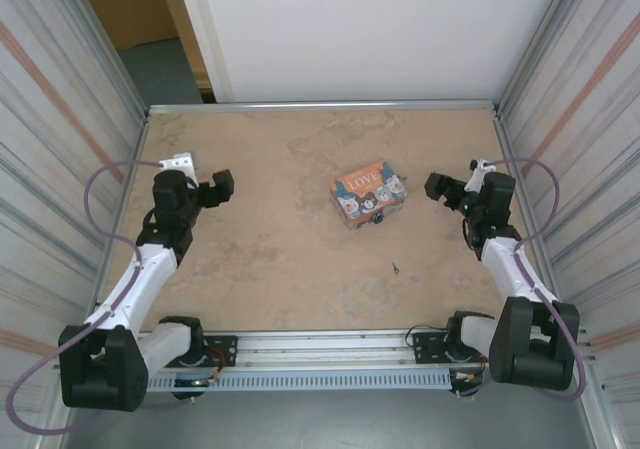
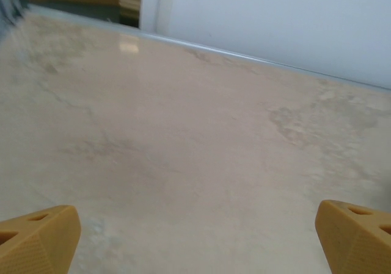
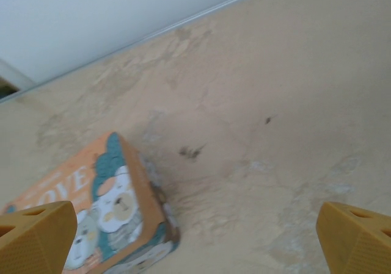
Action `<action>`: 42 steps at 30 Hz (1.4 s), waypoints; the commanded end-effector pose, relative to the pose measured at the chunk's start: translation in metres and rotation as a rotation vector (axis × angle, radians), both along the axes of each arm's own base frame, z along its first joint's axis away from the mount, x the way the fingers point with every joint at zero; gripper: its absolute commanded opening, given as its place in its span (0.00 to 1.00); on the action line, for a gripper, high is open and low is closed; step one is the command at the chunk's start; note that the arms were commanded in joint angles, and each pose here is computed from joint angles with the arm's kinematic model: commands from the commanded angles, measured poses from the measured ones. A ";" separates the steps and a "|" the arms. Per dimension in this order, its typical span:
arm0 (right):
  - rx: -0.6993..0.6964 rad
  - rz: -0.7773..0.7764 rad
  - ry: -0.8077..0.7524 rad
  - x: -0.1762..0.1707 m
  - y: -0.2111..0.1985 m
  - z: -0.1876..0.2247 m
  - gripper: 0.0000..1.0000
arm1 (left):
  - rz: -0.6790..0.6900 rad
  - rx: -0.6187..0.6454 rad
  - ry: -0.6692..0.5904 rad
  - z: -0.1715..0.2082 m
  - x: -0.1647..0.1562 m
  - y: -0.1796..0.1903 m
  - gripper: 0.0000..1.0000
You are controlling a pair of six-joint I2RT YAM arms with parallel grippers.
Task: Unlock a padlock with a key
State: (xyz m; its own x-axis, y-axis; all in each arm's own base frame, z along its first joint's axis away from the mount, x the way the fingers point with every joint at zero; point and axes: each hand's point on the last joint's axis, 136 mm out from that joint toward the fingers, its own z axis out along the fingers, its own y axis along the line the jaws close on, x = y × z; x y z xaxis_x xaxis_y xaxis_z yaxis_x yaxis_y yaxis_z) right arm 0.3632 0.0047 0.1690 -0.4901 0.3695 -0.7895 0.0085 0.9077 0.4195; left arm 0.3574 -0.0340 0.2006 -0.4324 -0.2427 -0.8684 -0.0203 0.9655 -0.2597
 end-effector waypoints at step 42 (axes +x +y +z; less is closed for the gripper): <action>0.192 0.567 0.401 0.022 0.143 -0.068 0.99 | -0.633 -0.553 0.556 -0.095 -0.004 -0.352 0.99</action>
